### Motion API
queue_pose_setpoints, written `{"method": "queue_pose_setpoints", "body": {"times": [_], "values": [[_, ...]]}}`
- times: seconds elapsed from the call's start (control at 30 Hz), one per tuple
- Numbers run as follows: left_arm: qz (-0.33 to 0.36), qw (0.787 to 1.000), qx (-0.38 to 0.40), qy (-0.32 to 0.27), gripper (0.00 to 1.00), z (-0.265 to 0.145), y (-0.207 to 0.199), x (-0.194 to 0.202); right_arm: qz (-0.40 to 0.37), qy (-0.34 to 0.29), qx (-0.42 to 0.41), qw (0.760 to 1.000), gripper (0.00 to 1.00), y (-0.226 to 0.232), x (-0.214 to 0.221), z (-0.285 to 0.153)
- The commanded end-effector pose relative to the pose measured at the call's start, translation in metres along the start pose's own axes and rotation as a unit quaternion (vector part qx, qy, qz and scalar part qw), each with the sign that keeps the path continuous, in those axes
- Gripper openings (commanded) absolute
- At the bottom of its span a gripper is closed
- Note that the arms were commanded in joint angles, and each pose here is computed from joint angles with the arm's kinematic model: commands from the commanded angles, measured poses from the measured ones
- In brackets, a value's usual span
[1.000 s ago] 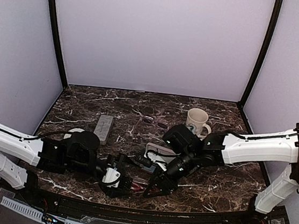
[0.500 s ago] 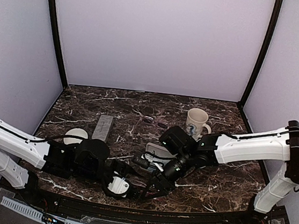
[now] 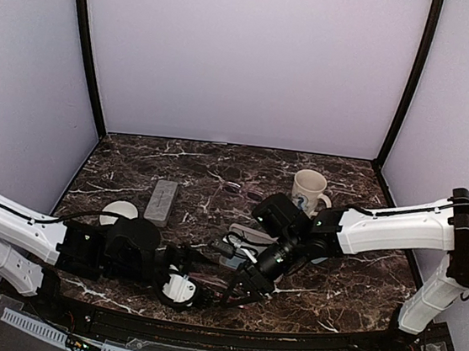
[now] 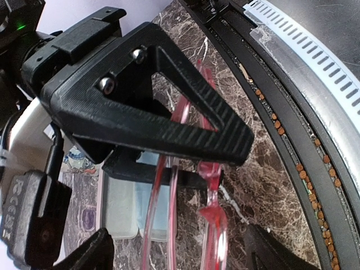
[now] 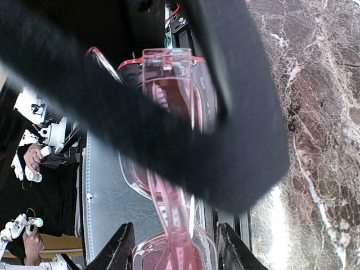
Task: Organize the sunglasses
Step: Pass from the right arm to the left
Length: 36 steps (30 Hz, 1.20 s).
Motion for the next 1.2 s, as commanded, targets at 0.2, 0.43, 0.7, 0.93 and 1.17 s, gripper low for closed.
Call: {"method": "queue_pose_setpoints", "body": {"times": [0.2,0.43,0.7,0.93,1.17], "values": [[-0.059,0.996,-0.058,-0.014,0.88,-0.035,0.006,0.005,0.009,-0.007,-0.015,1.000,0.32,0.001,-0.001,-0.001],[-0.250,0.957,-0.136,-0.060,0.99,-0.068,0.027,0.008,-0.010,-0.024,0.062,0.998,0.30,-0.010,-0.009,-0.010],[-0.509,0.848,-0.140,-0.047,0.98,-0.089,0.060,0.031,-0.058,-0.093,0.145,0.983,0.30,-0.006,-0.034,-0.038],[-0.622,0.778,-0.083,-0.031,0.93,-0.070,0.076,0.032,-0.099,-0.153,0.313,0.932,0.29,-0.017,-0.049,-0.067],[-0.745,0.663,-0.058,-0.052,0.92,-0.076,0.101,0.049,-0.153,-0.179,0.517,0.823,0.29,-0.028,-0.052,-0.095]]}}
Point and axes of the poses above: each gripper's point midway between its finger pads, its own z axis out along the fingers, its own y axis along the line the jaws close on, x = y × z, the point moved 3 cm from there along -z, back along the fingers, and after that the axes turned 1 degree about z, right-handed, at the moved point
